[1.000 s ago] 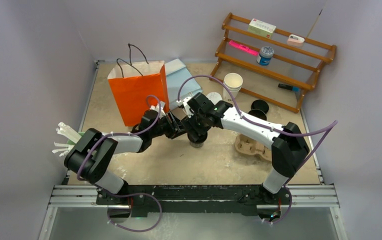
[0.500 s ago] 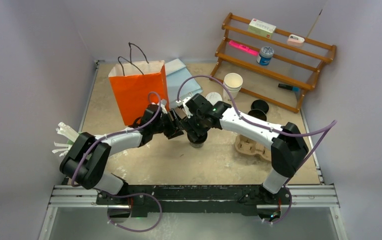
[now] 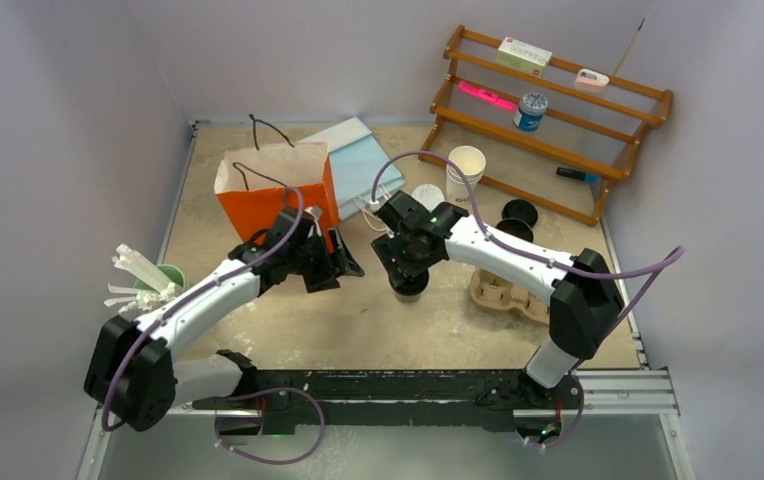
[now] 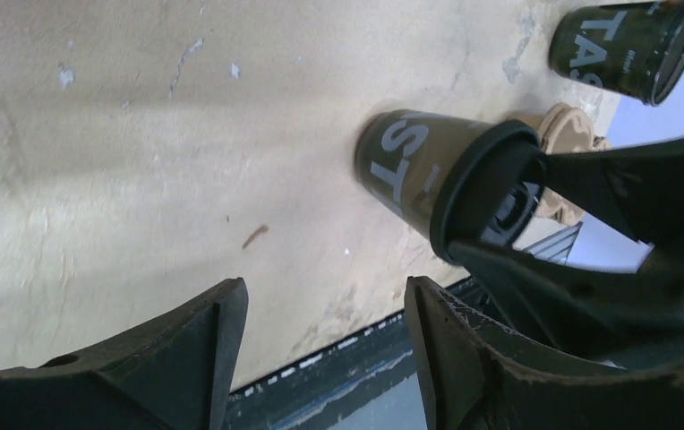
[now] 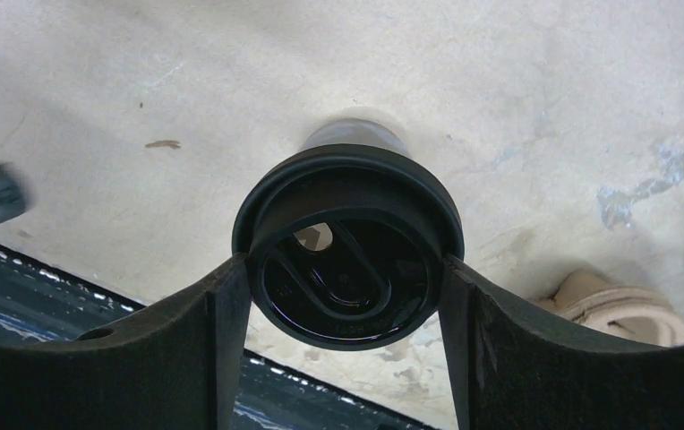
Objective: Pack the takeout coffee
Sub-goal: Pick up the coffee cup from the center of the board.
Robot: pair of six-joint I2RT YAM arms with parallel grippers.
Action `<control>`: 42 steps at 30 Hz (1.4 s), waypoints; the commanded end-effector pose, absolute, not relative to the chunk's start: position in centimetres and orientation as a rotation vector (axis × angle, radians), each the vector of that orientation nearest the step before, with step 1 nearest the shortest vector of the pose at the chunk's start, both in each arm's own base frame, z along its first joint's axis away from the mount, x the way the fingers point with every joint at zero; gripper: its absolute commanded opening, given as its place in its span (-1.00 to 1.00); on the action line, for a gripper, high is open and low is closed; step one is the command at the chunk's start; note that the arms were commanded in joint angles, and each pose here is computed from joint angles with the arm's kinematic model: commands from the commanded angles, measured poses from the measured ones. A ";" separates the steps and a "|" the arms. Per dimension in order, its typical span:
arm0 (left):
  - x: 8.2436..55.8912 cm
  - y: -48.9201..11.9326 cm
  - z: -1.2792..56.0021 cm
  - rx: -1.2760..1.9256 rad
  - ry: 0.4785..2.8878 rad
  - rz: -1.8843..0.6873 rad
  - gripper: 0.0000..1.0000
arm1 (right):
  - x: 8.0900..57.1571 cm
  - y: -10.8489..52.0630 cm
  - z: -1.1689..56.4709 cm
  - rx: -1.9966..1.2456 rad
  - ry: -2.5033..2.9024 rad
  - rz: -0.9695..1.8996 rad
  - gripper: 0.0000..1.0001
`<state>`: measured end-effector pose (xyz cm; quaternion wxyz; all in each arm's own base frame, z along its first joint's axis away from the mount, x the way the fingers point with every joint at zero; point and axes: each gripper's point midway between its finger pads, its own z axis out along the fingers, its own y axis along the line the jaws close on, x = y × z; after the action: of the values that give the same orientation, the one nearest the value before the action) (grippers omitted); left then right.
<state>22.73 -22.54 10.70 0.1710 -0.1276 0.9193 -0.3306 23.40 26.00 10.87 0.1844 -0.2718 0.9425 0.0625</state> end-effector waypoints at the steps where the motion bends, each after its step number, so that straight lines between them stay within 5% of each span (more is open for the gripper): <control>1: 21.1 -21.1 14.8 -0.281 2.626 -0.870 0.36 | 22.7 23.1 11.0 -0.647 2.740 0.070 -0.30; 14: 21.7 -16.0 32.4 -0.251 2.398 -0.631 0.37 | 25.7 23.8 15.2 -0.570 2.622 0.088 -0.33; 21: 25.7 -12.9 39.5 -0.587 2.203 -0.456 0.43 | 25.9 24.5 16.0 -0.586 2.600 0.126 -0.33; 26: 26.4 -10.3 40.8 -0.835 2.052 -0.411 0.69 | 25.9 24.8 16.3 -0.606 2.593 0.151 -0.33; 32: 25.9 -6.6 41.6 -0.966 1.891 -0.306 0.78 | 26.1 25.0 17.0 -0.623 2.575 0.163 -0.33; 42: 28.3 -6.6 37.9 -0.983 2.009 -0.221 0.85 | 26.5 26.0 17.5 -0.645 2.557 0.210 -0.33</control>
<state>26.53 -6.67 40.08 0.4591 -0.3873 0.7920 -0.1095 25.96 25.22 15.10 0.2211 -0.2314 0.9460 0.0522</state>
